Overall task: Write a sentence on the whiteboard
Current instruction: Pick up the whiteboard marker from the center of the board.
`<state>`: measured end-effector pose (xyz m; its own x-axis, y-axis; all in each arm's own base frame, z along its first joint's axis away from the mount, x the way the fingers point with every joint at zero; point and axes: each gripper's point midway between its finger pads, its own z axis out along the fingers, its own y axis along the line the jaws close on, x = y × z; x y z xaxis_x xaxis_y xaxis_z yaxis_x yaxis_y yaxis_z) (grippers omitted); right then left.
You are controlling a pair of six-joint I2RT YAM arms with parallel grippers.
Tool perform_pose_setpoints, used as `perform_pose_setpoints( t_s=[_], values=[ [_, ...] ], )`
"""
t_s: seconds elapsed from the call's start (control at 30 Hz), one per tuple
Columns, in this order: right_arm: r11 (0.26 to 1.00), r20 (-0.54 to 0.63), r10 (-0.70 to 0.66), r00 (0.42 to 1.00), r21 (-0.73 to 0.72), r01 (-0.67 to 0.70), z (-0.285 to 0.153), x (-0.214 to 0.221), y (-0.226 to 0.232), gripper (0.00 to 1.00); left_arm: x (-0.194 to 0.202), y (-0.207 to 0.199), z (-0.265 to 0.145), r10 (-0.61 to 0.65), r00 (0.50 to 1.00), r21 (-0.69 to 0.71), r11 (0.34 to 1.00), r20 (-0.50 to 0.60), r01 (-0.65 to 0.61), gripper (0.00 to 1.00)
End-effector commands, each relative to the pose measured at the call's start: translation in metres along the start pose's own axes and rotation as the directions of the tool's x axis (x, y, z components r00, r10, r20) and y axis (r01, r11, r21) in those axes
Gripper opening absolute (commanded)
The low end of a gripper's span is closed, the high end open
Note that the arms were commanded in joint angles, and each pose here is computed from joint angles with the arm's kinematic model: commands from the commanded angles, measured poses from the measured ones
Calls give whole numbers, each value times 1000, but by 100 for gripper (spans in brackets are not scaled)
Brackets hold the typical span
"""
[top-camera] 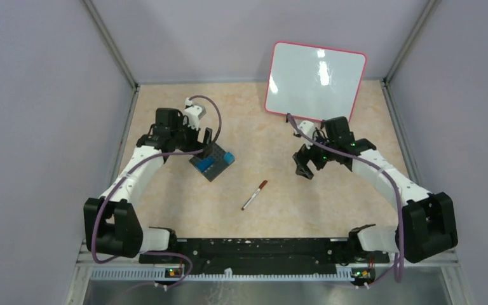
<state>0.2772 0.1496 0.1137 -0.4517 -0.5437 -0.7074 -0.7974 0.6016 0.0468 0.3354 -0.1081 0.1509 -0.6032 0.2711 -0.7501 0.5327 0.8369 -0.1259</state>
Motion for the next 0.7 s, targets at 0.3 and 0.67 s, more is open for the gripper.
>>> perform_pose_setpoints(
  t_s=[0.3,0.67],
  values=[
    [863,-119,-500,858,-152,482,31,-60,66,92,-16,16,-21,-211,975,18,977,65,211,99],
    [580,-269,-815,514,-376,723,83,-45,130,67,-6,45,-32,-343,936,85,938,76,337,99]
  ],
)
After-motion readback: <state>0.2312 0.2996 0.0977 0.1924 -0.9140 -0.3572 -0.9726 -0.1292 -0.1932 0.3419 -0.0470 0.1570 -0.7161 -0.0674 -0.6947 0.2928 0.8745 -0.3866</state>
